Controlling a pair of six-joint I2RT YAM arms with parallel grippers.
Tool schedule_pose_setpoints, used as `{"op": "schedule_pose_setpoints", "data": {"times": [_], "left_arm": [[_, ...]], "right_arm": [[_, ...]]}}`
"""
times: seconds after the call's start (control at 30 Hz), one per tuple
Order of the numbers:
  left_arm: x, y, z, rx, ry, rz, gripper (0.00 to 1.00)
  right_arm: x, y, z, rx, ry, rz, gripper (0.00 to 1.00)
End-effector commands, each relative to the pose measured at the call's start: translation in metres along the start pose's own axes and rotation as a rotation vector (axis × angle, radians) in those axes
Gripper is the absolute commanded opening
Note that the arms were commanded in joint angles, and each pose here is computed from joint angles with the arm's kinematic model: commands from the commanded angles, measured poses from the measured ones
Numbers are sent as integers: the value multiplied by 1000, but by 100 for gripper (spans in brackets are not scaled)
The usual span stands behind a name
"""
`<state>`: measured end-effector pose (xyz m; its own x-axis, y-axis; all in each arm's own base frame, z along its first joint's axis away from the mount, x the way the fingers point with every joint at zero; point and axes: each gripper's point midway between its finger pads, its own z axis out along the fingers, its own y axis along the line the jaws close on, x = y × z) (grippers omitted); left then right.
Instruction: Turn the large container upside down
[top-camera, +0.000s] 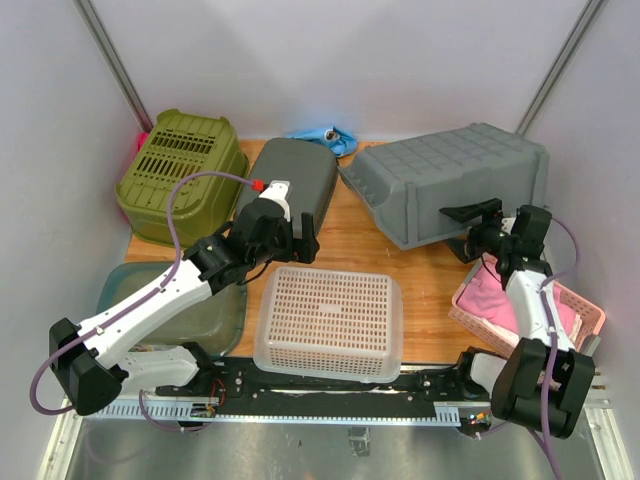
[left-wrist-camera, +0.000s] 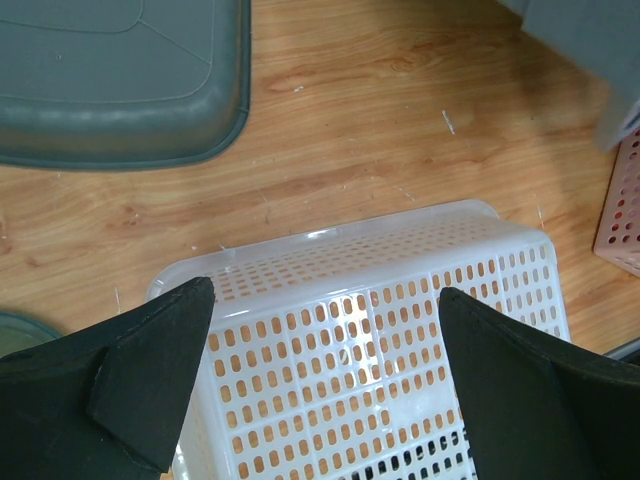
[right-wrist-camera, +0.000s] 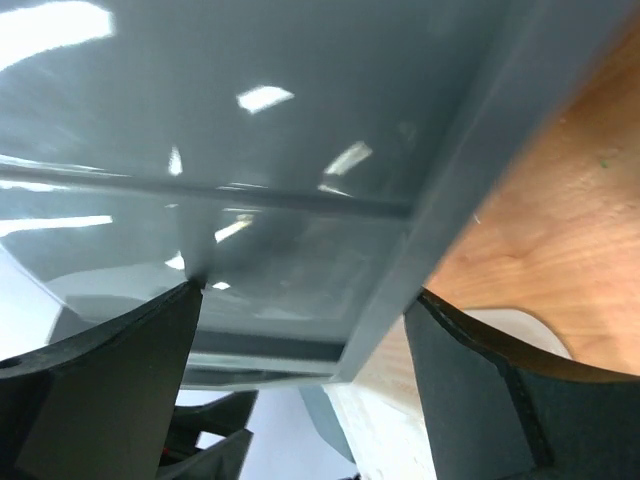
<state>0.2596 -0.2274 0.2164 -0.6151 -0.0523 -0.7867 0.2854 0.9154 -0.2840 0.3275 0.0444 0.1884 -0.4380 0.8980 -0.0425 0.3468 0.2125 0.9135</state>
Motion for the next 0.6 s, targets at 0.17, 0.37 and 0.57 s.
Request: {"op": "schedule_pose_setpoints", "data": {"times": [0.17, 0.37, 0.57], "left_arm": [[-10, -10, 0, 34, -29, 5, 99], [-10, -11, 0, 38, -28, 6, 99], [-15, -12, -4, 41, -40, 6, 99]], "right_arm": [[19, -16, -9, 125, 129, -107, 84], [18, -9, -11, 123, 146, -153, 84], [15, 13, -25, 100, 119, -269, 83]]}}
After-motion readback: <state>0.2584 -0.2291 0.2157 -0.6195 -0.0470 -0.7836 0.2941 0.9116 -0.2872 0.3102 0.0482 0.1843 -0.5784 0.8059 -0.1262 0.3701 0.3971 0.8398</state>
